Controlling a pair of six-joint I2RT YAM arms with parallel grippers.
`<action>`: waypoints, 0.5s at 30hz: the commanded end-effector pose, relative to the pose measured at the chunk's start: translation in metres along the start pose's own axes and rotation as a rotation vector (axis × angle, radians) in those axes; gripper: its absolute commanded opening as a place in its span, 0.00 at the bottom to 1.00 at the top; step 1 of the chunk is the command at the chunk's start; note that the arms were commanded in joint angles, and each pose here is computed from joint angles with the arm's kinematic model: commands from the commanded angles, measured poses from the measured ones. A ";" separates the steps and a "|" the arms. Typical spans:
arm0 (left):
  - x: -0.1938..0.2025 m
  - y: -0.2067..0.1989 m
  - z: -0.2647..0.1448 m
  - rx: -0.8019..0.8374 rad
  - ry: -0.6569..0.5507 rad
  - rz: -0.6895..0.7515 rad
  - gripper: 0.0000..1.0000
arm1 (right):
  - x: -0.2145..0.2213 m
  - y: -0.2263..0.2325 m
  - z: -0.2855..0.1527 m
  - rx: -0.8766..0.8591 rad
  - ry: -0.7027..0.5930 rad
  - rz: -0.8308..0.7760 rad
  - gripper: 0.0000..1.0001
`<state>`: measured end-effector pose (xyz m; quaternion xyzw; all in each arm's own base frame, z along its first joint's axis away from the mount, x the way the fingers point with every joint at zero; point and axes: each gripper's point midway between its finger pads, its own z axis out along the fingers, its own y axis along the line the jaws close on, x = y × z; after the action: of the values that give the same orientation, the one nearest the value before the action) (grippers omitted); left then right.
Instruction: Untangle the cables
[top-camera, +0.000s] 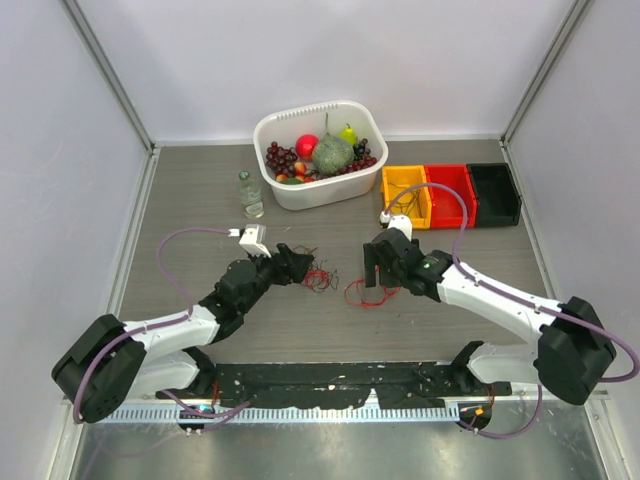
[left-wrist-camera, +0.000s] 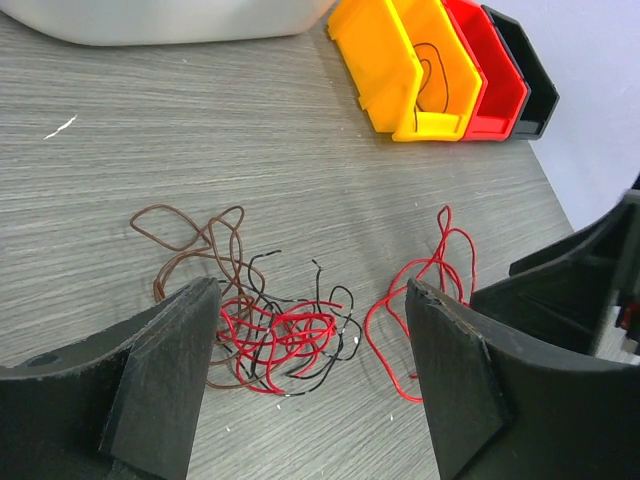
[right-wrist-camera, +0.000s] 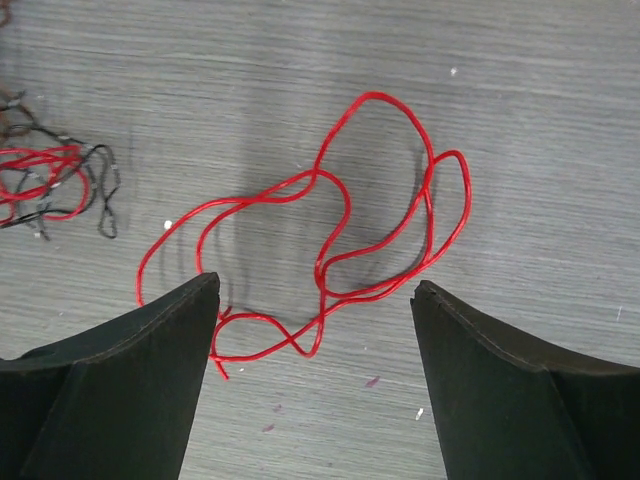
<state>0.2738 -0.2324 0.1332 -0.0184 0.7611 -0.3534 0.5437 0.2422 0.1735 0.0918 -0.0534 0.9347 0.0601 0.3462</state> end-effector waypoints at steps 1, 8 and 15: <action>-0.015 -0.008 -0.002 0.038 -0.062 0.005 0.79 | -0.005 -0.014 0.009 0.067 0.039 0.173 0.84; -0.015 -0.011 -0.003 0.056 -0.064 0.005 0.80 | 0.004 -0.019 0.028 0.090 0.079 0.410 0.88; -0.015 -0.013 -0.003 0.067 -0.061 0.004 0.88 | 0.018 -0.017 0.053 0.115 0.088 0.533 0.89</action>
<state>0.2710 -0.2327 0.1339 -0.0151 0.7572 -0.3603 0.5446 0.2559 0.1586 0.0502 0.1566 0.9468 0.0785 0.2701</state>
